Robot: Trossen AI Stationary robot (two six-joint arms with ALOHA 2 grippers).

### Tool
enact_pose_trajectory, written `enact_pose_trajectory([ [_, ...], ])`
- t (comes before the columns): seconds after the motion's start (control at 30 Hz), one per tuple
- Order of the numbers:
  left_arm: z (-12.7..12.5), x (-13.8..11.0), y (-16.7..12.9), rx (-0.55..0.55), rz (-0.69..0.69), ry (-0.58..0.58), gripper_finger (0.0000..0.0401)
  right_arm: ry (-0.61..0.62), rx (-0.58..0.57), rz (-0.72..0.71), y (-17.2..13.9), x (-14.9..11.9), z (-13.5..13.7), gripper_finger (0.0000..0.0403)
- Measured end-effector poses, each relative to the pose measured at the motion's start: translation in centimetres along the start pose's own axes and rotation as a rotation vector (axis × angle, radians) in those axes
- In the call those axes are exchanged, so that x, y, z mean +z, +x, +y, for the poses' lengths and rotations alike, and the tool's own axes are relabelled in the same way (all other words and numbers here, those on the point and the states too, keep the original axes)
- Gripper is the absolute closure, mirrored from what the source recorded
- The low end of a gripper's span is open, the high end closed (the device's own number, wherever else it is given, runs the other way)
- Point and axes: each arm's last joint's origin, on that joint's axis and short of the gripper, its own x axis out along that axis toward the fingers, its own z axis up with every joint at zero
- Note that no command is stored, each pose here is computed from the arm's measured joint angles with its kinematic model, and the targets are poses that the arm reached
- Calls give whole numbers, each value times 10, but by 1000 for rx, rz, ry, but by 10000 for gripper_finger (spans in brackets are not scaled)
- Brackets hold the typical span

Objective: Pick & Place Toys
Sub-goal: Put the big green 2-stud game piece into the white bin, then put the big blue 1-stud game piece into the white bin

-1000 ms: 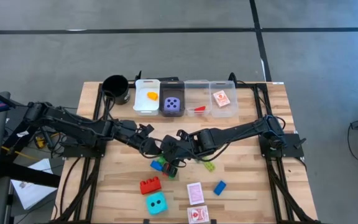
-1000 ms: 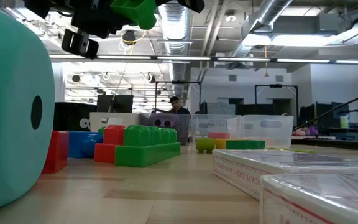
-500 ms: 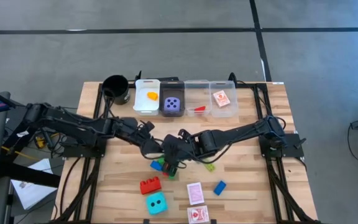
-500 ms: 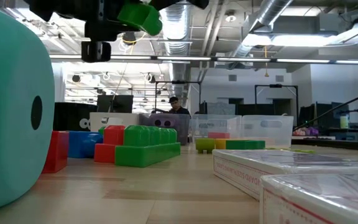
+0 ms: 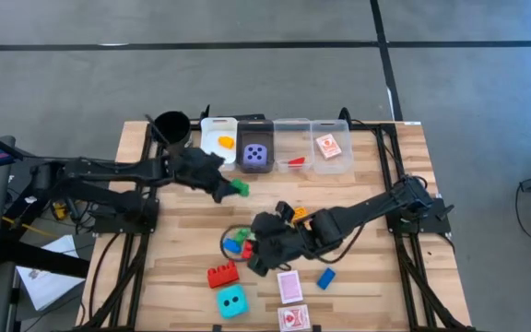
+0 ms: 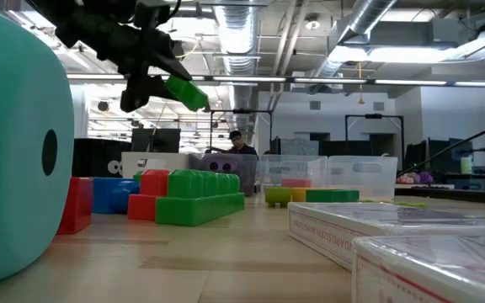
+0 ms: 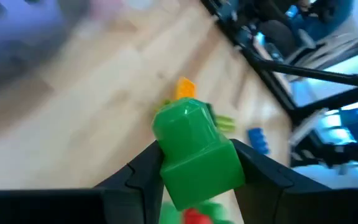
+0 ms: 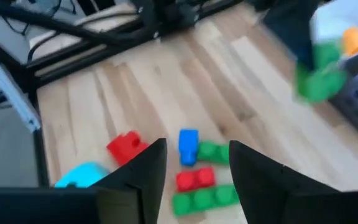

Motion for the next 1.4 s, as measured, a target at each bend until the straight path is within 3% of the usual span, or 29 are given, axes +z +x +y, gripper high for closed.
enact_pose_trajectory([
  [0.2,25,27,-28,133,-171,147,256,29,3,10,-2,-7,7,250],
  [0.37,44,38,-55,398,-290,281,255,57,6,12,-3,-10,10,258],
  [0.5,58,36,-67,587,-250,329,255,71,4,11,-3,-10,9,262],
  [0.7,64,30,-69,606,-172,327,232,72,5,11,-3,-10,9,261],
  [0.87,63,31,-68,607,-163,372,179,97,3,8,-2,-9,8,256],
  [1.03,63,31,-68,604,-174,334,125,150,-3,9,-1,-7,6,247],
  [1.1,63,31,-68,583,-193,256,109,152,-2,12,-1,-8,6,243],
  [1.17,61,29,-67,483,-184,147,97,137,3,14,-2,-9,8,239],
  [1.3,48,23,-61,111,-47,33,88,75,7,29,-6,-15,12,234],
  [1.4,32,14,-56,-136,99,42,91,36,-11,62,-10,-23,14,234],
])
